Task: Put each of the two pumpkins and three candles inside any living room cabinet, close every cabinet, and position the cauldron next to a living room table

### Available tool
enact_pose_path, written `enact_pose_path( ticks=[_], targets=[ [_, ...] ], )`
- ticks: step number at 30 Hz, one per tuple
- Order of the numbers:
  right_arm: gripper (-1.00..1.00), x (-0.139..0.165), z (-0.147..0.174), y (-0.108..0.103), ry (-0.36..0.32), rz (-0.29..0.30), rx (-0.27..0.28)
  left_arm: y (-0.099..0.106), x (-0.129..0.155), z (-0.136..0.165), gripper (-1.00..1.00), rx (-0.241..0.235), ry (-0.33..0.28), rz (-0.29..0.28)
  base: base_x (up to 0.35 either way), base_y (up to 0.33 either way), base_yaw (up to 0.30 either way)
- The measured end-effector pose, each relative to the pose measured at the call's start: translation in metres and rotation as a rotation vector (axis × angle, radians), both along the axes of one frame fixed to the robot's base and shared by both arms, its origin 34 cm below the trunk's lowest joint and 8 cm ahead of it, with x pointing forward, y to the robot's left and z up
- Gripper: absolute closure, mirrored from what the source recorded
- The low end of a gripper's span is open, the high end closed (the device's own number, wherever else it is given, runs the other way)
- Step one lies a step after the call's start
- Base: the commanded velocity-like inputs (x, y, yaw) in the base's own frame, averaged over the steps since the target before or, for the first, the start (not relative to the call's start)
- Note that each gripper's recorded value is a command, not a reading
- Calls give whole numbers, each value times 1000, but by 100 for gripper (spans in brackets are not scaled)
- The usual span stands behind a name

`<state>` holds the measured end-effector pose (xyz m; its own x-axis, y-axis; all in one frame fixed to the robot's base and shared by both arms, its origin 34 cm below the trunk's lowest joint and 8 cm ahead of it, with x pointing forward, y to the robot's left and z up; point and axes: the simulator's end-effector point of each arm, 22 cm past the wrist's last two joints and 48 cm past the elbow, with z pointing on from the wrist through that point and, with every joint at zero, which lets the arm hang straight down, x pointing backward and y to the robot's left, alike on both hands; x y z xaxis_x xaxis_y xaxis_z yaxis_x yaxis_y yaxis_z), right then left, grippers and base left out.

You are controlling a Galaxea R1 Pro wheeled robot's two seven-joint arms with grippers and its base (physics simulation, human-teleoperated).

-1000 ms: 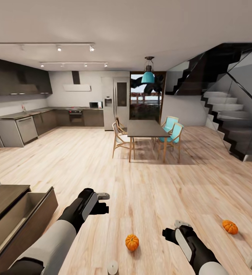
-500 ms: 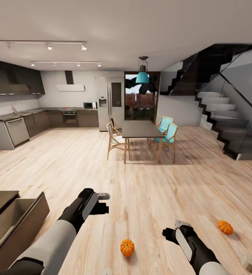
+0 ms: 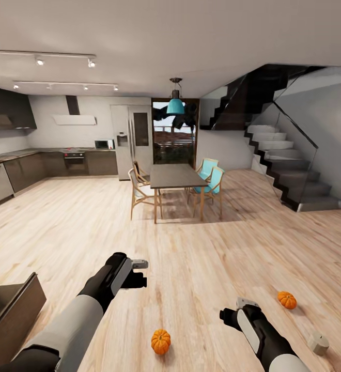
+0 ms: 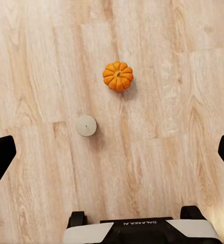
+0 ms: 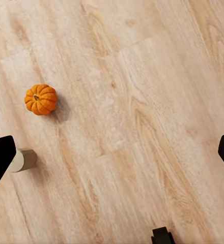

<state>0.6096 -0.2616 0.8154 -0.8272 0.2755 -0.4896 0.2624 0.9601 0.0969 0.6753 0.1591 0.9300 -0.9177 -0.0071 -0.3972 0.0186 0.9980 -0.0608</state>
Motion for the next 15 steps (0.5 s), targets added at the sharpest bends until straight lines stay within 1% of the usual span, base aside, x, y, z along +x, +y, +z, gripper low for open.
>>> enact_pose_path(
  ticks=[8,11,12,14,15],
  targets=[
    [-100,0,0,-1,-1,-1,-1,3,5,7,-100,8,-8,4,3,0,-11],
    [-100,0,0,-1,-2,-1,-2,10,5,6,-100,37,-5,18,0,0,-2],
    [-100,0,0,-1,-2,-1,-2,18,4,5,-100,62,-1,37,0,0,-1],
    [-100,0,0,-1,-2,-1,-2,28,3,4,-100,80,8,69,0,0,0],
    [-100,1,0,-1,-3,-1,-1,38,1,1,-100,87,20,105,0,0,0]
  ],
)
